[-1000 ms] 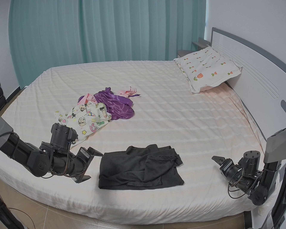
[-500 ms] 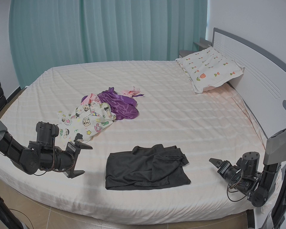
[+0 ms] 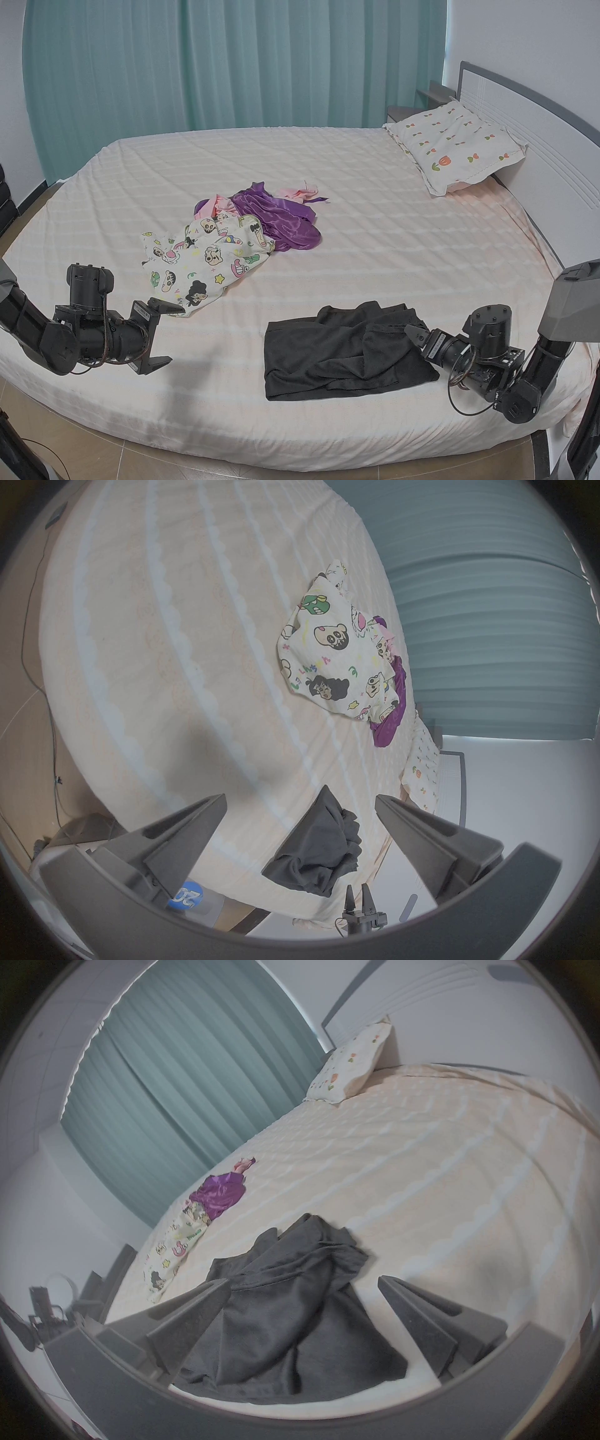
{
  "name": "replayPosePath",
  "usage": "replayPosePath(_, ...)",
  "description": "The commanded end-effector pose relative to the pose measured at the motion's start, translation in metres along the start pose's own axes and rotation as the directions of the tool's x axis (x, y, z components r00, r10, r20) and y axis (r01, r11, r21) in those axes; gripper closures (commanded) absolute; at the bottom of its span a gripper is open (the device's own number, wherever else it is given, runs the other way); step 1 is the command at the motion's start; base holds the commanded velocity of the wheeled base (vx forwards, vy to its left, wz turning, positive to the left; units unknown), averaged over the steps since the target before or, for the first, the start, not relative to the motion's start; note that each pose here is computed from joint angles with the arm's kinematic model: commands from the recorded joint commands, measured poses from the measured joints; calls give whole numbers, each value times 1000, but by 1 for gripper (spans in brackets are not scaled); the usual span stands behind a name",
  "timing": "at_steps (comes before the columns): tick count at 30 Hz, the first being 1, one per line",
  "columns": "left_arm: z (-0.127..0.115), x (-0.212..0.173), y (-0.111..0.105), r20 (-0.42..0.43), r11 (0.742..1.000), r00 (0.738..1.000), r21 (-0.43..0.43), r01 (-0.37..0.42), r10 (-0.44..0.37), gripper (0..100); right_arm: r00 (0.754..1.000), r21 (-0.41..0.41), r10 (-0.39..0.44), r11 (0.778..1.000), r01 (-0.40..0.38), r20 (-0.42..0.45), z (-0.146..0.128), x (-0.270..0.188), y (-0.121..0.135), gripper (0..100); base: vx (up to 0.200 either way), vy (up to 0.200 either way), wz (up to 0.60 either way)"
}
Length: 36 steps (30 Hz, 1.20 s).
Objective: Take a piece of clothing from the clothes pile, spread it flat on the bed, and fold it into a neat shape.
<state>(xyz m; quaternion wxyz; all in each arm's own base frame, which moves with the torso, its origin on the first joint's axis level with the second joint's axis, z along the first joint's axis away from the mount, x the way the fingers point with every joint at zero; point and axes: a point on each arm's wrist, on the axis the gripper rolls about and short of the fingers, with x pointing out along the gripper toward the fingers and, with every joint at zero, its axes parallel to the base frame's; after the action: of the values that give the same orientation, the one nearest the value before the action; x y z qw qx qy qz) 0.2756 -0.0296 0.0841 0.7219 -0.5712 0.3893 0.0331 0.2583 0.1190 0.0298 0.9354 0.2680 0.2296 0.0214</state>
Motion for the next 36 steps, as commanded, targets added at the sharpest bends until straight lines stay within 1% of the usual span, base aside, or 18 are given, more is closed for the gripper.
replayPosePath(1,-2,3,9,0,1000,1000,0,5,-5,0,1000,-84,31,996,-31,4,-3,12,31,0,0,0,0)
replayPosePath(4,-3,5,13,-8,1000,1000,7,16,-16,0,999,-137,35,990,-36,-7,-5,18,41,0,0,0,0)
replayPosePath(6,-4,6,14,-26,1000,999,6,25,-25,0,999,-216,22,976,-27,-25,-6,25,44,0,0,0,0)
replayPosePath(8,-4,6,15,-31,1000,999,6,24,-24,0,999,-263,27,964,-30,-18,-3,29,49,0,0,0,0)
replayPosePath(12,-4,7,16,-34,1000,999,5,22,-22,0,999,-302,14,953,-24,-35,-8,35,49,0,0,0,0)
replayPosePath(14,-4,9,17,-37,1000,999,4,15,-15,0,999,-345,8,938,-24,-47,-14,46,51,0,0,0,0)
replayPosePath(16,-5,10,18,-40,1000,999,2,12,-11,0,999,-368,10,929,-27,-47,-15,51,52,0,0,0,0)
replayPosePath(17,-5,10,18,-40,1000,999,2,12,-11,0,999,-368,10,929,-27,-47,-15,51,52,0,0,0,0)
replayPosePath(19,-5,10,18,-42,1000,999,4,10,-10,0,999,-400,22,916,-38,-44,-17,53,57,0,0,0,0)
replayPosePath(20,-5,10,19,-42,1000,999,3,9,-9,0,999,-405,23,913,-40,-47,-17,54,58,0,0,0,0)
replayPosePath(25,-4,10,18,-38,1000,999,4,12,-12,0,997,-444,-15,896,-20,-77,-22,65,60,0,0,0,0)
replayPosePath(26,-4,10,18,-38,1000,999,4,12,-12,0,996,-449,-25,893,-14,-81,-24,65,59,100,0,0,0)
replayPosePath(31,-4,10,18,-39,1000,999,5,11,-11,0,998,-448,-31,894,6,-48,-18,60,61,100,0,0,0)
replayPosePath(36,-4,10,19,-39,1000,999,6,10,-10,0,999,-430,-20,903,2,-36,-5,35,60,100,0,0,0)
